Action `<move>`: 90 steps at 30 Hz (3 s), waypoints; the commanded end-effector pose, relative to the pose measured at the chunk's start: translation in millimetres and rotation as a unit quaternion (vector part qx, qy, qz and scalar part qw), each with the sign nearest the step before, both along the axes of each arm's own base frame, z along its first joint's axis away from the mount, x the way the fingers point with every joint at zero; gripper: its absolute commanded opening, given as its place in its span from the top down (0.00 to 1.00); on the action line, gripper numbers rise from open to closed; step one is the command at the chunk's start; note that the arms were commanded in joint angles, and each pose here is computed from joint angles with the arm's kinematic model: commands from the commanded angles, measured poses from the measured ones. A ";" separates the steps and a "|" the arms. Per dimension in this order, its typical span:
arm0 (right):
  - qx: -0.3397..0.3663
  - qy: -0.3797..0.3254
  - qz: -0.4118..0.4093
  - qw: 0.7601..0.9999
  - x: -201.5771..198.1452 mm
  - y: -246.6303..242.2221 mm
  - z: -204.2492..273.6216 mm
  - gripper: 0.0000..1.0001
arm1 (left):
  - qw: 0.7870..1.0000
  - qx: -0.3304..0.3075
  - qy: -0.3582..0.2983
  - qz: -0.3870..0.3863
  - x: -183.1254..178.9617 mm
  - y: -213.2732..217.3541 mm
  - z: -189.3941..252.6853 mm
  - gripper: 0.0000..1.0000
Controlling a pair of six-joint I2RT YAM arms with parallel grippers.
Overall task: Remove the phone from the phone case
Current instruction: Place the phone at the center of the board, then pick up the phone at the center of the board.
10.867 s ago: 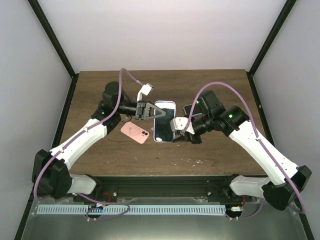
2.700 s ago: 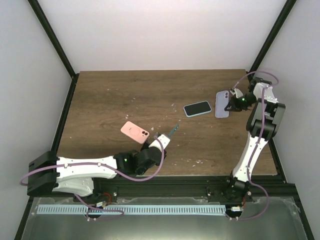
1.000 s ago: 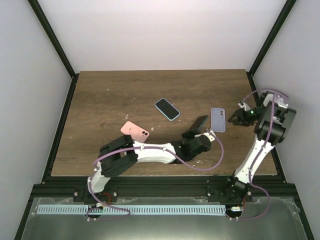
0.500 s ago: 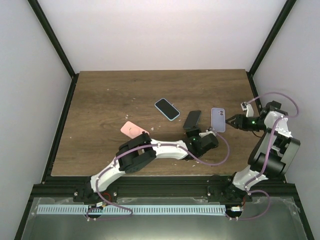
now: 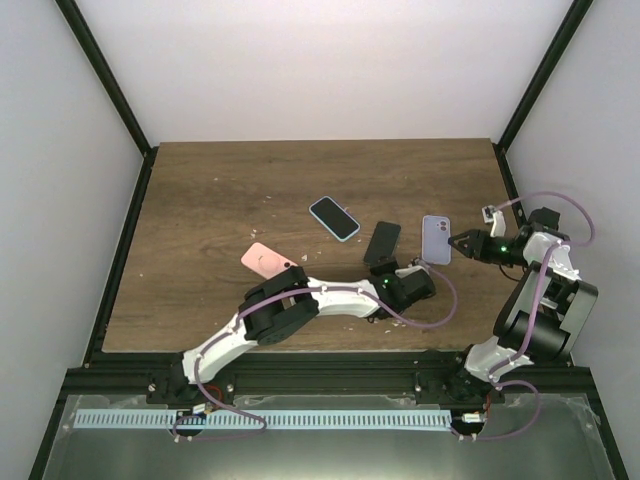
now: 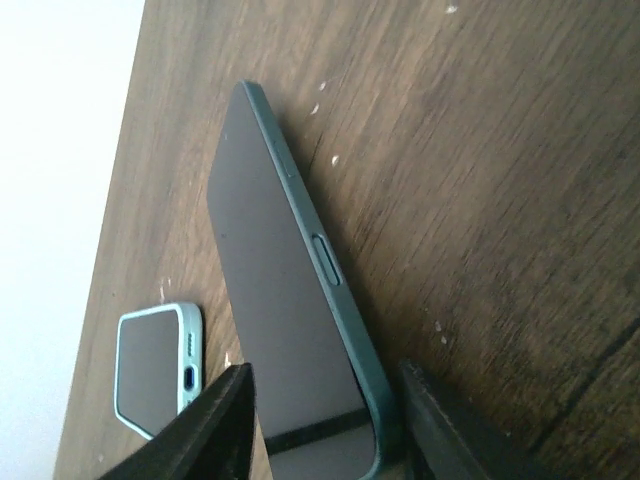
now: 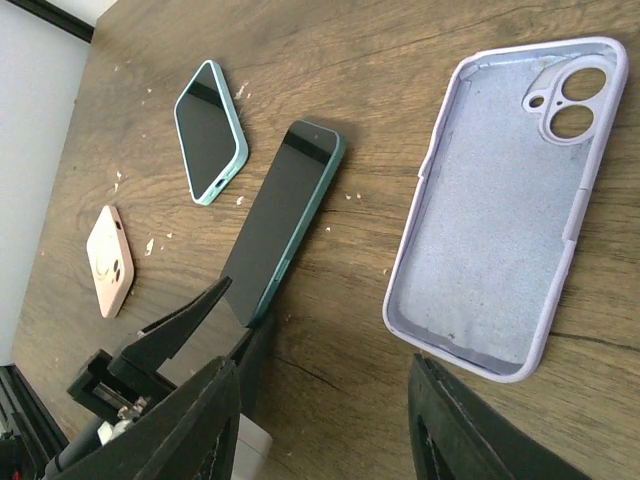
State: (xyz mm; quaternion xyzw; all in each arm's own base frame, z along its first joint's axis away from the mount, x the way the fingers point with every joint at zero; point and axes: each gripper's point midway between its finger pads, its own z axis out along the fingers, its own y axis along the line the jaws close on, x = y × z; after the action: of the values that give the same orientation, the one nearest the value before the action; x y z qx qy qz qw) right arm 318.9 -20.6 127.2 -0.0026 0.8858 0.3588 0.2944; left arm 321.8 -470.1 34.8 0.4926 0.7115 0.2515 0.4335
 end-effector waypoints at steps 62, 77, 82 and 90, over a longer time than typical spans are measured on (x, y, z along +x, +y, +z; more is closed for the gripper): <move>-0.286 0.058 0.331 0.897 124.3 291.5 -96.5 0.00 | 0.756 -0.554 0.318 0.142 -156.2 224.0 97.7 0.07; -0.400 0.144 0.332 0.842 92.2 271.6 -165.4 0.07 | 0.739 -0.573 0.320 0.152 -160.0 232.0 94.8 0.09; -0.429 0.164 0.347 0.818 75.2 263.0 -182.5 0.11 | 0.736 -0.579 0.311 0.166 -157.4 237.2 93.8 0.11; -0.450 0.187 0.362 0.795 56.6 254.8 -201.2 0.18 | 0.737 -0.573 0.311 0.178 -155.3 235.6 90.8 0.12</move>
State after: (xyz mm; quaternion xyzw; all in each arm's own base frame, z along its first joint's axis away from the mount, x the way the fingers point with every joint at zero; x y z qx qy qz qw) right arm 452.4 270.3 16.4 -0.3736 0.9192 0.0397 0.1178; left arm 161.8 -233.9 121.9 0.0798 0.8913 -0.2986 0.3317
